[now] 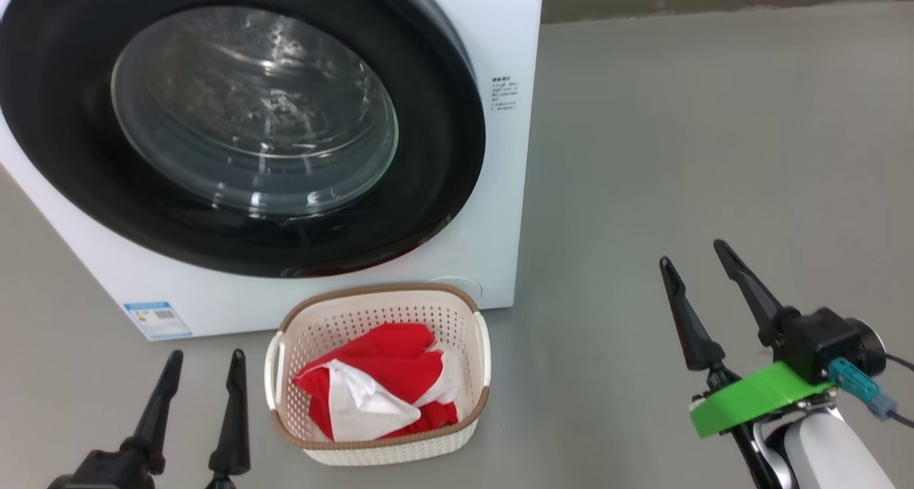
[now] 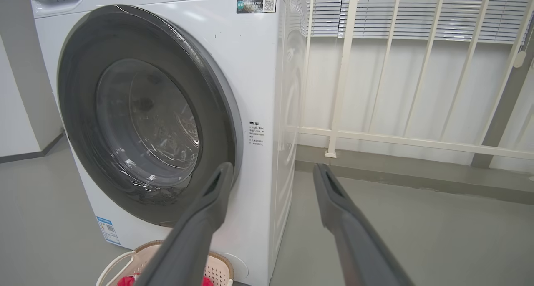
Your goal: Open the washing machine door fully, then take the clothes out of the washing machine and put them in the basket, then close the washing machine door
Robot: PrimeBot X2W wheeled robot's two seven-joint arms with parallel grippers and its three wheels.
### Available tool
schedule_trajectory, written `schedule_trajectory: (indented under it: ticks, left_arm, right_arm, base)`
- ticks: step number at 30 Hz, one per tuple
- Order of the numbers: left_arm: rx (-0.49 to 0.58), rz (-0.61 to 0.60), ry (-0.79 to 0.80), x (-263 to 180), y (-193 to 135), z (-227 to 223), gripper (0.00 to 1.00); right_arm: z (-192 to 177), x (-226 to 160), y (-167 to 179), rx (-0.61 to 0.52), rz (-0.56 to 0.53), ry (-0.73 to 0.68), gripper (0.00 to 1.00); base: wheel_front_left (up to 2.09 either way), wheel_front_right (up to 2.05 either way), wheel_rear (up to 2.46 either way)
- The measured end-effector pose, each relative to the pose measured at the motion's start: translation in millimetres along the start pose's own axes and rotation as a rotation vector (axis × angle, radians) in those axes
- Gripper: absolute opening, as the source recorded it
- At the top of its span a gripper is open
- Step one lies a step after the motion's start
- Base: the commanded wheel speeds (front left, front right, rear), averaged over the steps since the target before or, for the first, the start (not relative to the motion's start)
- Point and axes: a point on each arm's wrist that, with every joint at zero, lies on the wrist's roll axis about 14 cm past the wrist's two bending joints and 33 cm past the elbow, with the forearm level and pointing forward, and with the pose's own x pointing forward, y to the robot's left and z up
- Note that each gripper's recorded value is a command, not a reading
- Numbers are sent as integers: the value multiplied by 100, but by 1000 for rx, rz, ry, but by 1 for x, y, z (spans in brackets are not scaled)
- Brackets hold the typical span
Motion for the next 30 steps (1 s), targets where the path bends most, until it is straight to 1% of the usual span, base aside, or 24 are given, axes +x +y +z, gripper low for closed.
schedule_trajectory:
  ticks: [7, 15, 30]
  left_arm:
    - [2, -19, -22, -5, -5, 8, 100]
    - [15, -2, -18, -17, 1, 9, 100]
    - [16, 2, -15, -25, 4, 8, 100]
  right_arm:
    - [11, -21, -3, -4, -17, -31, 100]
    - [16, -40, -6, -11, -28, -43, 100]
    - [14, -52, -1, -18, -25, -36, 100]
  base:
    - [0, 0, 0]
    - [0, 0, 0]
    - [0, 0, 0]
